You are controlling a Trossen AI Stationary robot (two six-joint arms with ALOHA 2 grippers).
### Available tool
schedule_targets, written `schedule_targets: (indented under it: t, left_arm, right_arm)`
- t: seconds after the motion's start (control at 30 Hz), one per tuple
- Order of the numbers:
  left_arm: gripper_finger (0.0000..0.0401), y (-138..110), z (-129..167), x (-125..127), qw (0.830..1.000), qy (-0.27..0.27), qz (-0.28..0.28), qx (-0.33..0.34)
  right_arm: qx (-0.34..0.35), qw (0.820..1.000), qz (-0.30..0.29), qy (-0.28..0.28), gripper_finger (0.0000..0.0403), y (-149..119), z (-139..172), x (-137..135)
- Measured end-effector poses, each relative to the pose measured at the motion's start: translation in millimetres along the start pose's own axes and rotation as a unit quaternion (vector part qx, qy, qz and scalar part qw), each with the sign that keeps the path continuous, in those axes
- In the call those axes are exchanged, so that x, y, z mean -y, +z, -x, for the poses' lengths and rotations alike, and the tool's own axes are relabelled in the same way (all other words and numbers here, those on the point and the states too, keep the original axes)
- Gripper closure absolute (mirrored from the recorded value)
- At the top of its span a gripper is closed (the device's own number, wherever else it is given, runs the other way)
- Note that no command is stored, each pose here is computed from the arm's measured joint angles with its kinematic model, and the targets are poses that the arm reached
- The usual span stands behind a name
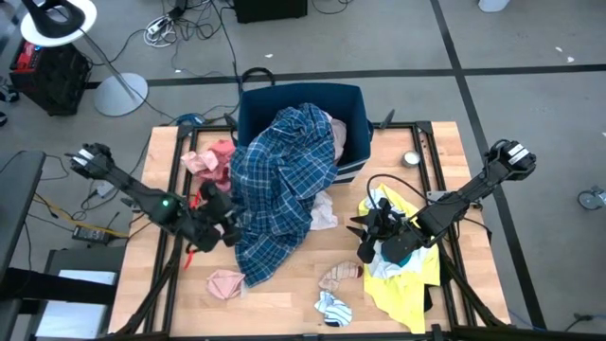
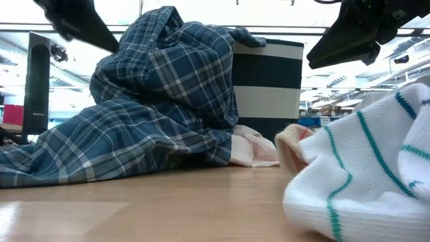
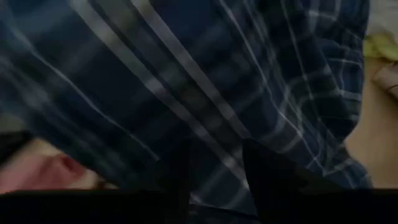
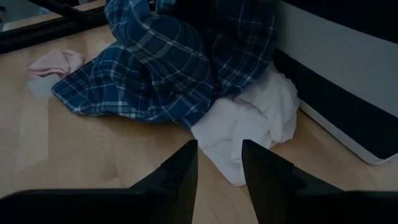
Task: Sort clothes
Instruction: Put the blue checkered pants into the blue bin
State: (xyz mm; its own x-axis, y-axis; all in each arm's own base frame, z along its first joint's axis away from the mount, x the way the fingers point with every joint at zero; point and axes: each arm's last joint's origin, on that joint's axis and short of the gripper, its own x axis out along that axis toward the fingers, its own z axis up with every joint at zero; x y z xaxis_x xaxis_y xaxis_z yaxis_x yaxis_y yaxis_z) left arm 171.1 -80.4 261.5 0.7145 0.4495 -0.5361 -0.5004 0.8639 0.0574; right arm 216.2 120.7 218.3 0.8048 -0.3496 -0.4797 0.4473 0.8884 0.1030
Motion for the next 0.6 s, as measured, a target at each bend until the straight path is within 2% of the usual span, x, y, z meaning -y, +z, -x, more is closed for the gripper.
schedule_targets:
  t: [0.17, 0.37, 0.6]
  left_arm:
    - [0.0254, -21.5, -15.6, 6.1, 0.999, -0.033, 0.036, 0.007]
    - [0.0254, -47.7, -30.1, 4.6, 0.996, -0.044, 0.080, 0.007]
    - [0.0254, -78.6, -50.4, 2.3, 0.987, -0.078, 0.133, 0.046]
  right_arm:
    - [0.000, 1.000, 0.000, 0.000, 0.0277, 0.0, 0.0, 0.0]
    - [0.000, 1.000, -0.001, 0.000, 0.0277, 0.0, 0.1, -0.1]
    - [0.000, 1.000, -0.001, 0.000, 0.0277, 0.0, 0.1, -0.1]
